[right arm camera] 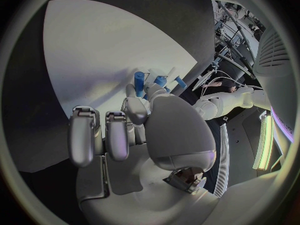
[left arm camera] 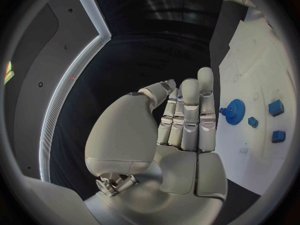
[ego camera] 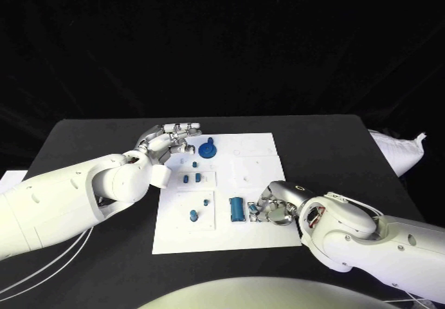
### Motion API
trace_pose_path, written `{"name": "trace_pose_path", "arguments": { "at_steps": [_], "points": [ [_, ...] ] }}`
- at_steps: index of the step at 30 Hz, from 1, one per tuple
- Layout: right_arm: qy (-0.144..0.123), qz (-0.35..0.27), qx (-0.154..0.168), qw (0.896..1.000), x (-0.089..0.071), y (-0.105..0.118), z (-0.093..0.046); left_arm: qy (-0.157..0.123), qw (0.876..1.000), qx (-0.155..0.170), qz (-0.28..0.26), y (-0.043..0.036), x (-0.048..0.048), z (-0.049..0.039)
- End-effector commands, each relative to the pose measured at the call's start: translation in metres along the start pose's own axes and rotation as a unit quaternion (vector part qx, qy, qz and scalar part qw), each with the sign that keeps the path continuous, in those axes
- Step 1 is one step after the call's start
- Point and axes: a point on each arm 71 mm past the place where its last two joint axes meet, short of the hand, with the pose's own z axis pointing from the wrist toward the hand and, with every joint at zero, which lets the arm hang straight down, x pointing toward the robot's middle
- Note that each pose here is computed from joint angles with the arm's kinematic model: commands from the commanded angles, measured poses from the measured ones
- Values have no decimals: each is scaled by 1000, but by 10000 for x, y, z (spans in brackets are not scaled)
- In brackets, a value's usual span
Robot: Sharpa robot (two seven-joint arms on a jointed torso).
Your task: Assemble the parts on the task board
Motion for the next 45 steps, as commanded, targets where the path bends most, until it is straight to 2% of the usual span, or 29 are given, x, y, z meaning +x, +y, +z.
{"name": "trace_pose_path", "arguments": {
  "at_steps": [1,26,45],
  "points": [
    [0,-10,-4,1000,5,18,0,11,1000,0,-3,4,32,5],
    [-2,-24,-1,1000,14,1,41,12,1000,-4,-3,10,38,5],
    [-3,6,-26,1000,-29,-49,-93,10,1000,-7,-2,10,3,-7]
  ]
}}
